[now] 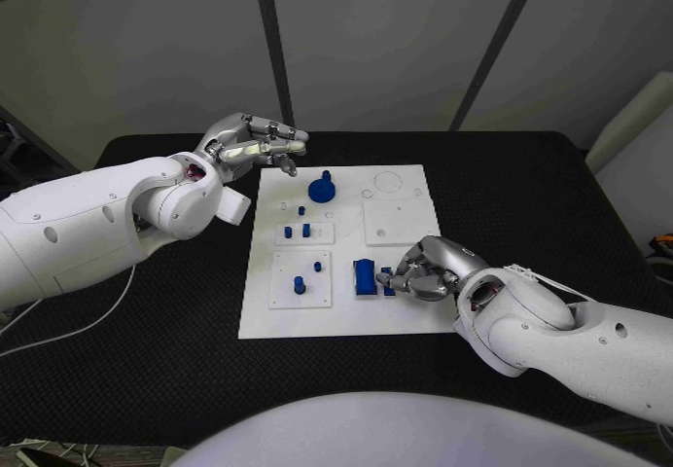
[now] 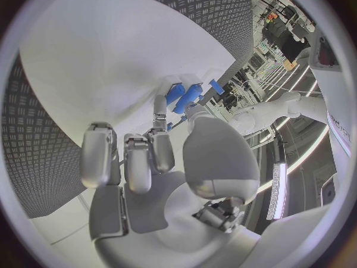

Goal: Assemble the parts on the task board

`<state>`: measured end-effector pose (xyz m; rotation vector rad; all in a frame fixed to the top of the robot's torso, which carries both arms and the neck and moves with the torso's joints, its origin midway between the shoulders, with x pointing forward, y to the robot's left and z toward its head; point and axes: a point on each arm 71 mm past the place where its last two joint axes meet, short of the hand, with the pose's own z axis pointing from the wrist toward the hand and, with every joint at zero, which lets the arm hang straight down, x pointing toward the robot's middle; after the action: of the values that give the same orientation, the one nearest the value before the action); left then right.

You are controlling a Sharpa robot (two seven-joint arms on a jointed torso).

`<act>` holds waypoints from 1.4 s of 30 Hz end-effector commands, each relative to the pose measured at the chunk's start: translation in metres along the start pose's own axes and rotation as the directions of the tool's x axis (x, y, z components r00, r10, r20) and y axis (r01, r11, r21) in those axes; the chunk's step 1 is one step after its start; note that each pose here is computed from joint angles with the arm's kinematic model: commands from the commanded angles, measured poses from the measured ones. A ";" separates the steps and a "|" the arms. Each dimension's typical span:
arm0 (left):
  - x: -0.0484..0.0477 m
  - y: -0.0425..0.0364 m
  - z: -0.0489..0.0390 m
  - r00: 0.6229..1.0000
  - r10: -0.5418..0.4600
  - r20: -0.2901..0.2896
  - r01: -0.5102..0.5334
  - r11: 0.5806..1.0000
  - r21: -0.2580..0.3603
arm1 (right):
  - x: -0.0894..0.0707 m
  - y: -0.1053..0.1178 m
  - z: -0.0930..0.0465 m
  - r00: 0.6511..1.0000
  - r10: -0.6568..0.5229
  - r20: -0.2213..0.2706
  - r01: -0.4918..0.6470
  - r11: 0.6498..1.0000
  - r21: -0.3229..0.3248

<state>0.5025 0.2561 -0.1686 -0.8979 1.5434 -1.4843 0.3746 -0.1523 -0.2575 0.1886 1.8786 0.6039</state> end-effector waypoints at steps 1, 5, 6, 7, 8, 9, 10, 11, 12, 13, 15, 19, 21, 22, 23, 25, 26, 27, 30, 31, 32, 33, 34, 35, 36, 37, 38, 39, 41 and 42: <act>0.0009 -0.0019 0.0005 1.000 -0.004 -0.008 0.004 1.000 0.016 | -0.002 0.000 0.000 1.000 0.015 0.015 -0.015 1.000 0.001; 0.0006 -0.0019 0.0004 1.000 -0.004 -0.006 0.004 1.000 0.016 | -0.002 -0.001 0.000 1.000 0.018 0.021 -0.018 1.000 0.006; 0.0006 -0.0019 0.0004 1.000 -0.004 -0.006 0.004 1.000 0.016 | -0.003 -0.002 0.000 1.000 0.018 0.023 -0.018 1.000 0.007; 0.0006 -0.0019 0.0004 1.000 -0.004 -0.006 0.004 1.000 0.016 | -0.003 -0.003 -0.001 1.000 0.018 0.024 -0.019 1.000 0.006; 0.0008 -0.0019 0.0005 1.000 -0.004 -0.007 0.004 1.000 0.016 | -0.004 -0.003 -0.001 1.000 0.018 0.023 -0.018 1.000 0.002; 0.0010 -0.0019 0.0007 1.000 -0.004 -0.008 0.004 1.000 0.016 | -0.004 -0.003 -0.002 1.000 0.018 0.022 -0.018 1.000 -0.004; 0.0012 -0.0018 0.0008 1.000 -0.004 -0.008 0.004 1.000 0.015 | -0.004 -0.003 -0.004 1.000 0.019 0.020 -0.019 1.000 -0.011; 0.0013 -0.0018 0.0009 1.000 -0.004 -0.008 0.005 1.000 0.015 | -0.005 -0.003 -0.005 1.000 0.020 0.016 -0.020 1.000 -0.020; 0.0013 -0.0018 0.0010 1.000 -0.004 -0.008 0.004 1.000 0.015 | -0.005 -0.003 -0.006 1.000 0.021 0.013 -0.021 0.999 -0.026; 0.0012 -0.0018 0.0010 1.000 -0.004 -0.008 0.004 1.000 0.015 | -0.005 -0.003 -0.007 1.000 0.022 0.010 -0.022 0.999 -0.033; 0.0013 -0.0017 0.0011 1.000 -0.004 -0.006 0.004 1.000 0.015 | -0.006 -0.004 -0.009 1.000 0.024 -0.001 -0.024 0.999 -0.049; 0.0012 -0.0018 0.0012 1.000 -0.004 -0.005 0.004 1.000 0.016 | -0.007 -0.005 -0.013 1.000 0.023 -0.015 -0.024 0.997 -0.076; 0.0009 -0.0016 0.0013 1.000 -0.004 -0.005 0.004 1.000 0.016 | -0.007 -0.004 -0.014 1.000 0.021 -0.022 -0.023 0.996 -0.087; 0.0009 -0.0016 0.0014 1.000 -0.004 -0.005 0.004 1.000 0.016 | -0.007 -0.004 -0.014 0.999 0.021 -0.025 -0.023 0.995 -0.094; 0.0009 -0.0016 0.0014 1.000 -0.004 -0.006 0.004 1.000 0.016 | -0.007 -0.003 -0.014 0.999 0.021 -0.028 -0.023 0.995 -0.102; 0.0010 -0.0015 0.0015 1.000 -0.004 -0.007 0.004 1.000 0.016 | -0.006 -0.002 -0.014 0.999 0.020 -0.033 -0.024 0.994 -0.111; 0.0010 -0.0015 0.0016 1.000 -0.004 -0.007 0.004 1.000 0.016 | -0.006 -0.002 -0.014 0.999 0.020 -0.034 -0.023 0.993 -0.112; 0.0009 -0.0014 0.0016 1.000 -0.004 -0.007 0.005 1.000 0.016 | -0.006 -0.002 -0.014 0.999 0.019 -0.037 -0.023 0.993 -0.114; 0.0007 -0.0011 0.0018 1.000 -0.005 -0.008 0.005 1.000 0.014 | -0.005 -0.003 -0.013 0.999 0.015 -0.044 -0.020 0.993 -0.117; 0.0008 -0.0010 0.0018 1.000 -0.005 -0.009 0.005 1.000 0.014 | -0.005 -0.003 -0.012 0.999 0.015 -0.045 -0.020 0.993 -0.117; 0.0008 -0.0010 0.0018 1.000 -0.005 -0.009 0.005 1.000 0.013 | -0.004 -0.003 -0.012 0.999 0.015 -0.045 -0.020 0.993 -0.116; 0.0008 -0.0010 0.0018 1.000 -0.005 -0.009 0.005 1.000 0.013 | -0.004 -0.003 -0.011 0.999 0.015 -0.045 -0.020 0.993 -0.115; 0.0008 -0.0009 0.0018 1.000 -0.005 -0.010 0.005 1.000 0.013 | -0.004 -0.003 -0.011 0.999 0.015 -0.044 -0.020 0.993 -0.113; 0.0009 -0.0009 0.0017 1.000 -0.005 -0.010 0.005 1.000 0.013 | -0.004 -0.004 -0.010 0.999 0.015 -0.043 -0.020 0.994 -0.111; 0.0008 -0.0009 0.0017 1.000 -0.005 -0.010 0.005 1.000 0.013 | -0.004 -0.004 -0.010 0.999 0.015 -0.043 -0.020 0.994 -0.109; 0.0008 -0.0009 0.0017 1.000 -0.005 -0.010 0.005 1.000 0.013 | -0.004 -0.005 -0.009 0.999 0.015 -0.042 -0.020 0.994 -0.107; 0.0008 -0.0009 0.0016 1.000 -0.005 -0.009 0.005 1.000 0.013 | -0.004 -0.005 -0.008 0.999 0.014 -0.042 -0.019 0.994 -0.104; 0.0008 -0.0009 0.0016 1.000 -0.005 -0.009 0.005 1.000 0.013 | -0.003 -0.005 -0.007 0.999 0.013 -0.043 -0.017 0.995 -0.101; 0.0009 -0.0009 0.0016 1.000 -0.005 -0.009 0.005 1.000 0.013 | -0.003 -0.006 -0.005 0.999 0.011 -0.044 -0.015 0.995 -0.095; 0.0009 -0.0009 0.0016 1.000 -0.005 -0.009 0.005 1.000 0.013 | -0.002 -0.007 -0.004 0.999 0.009 -0.044 -0.013 0.996 -0.090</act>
<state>0.5037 0.2559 -0.1695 -0.8995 1.5437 -1.4831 0.3723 -0.1613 -0.2568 0.1367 1.8791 0.7006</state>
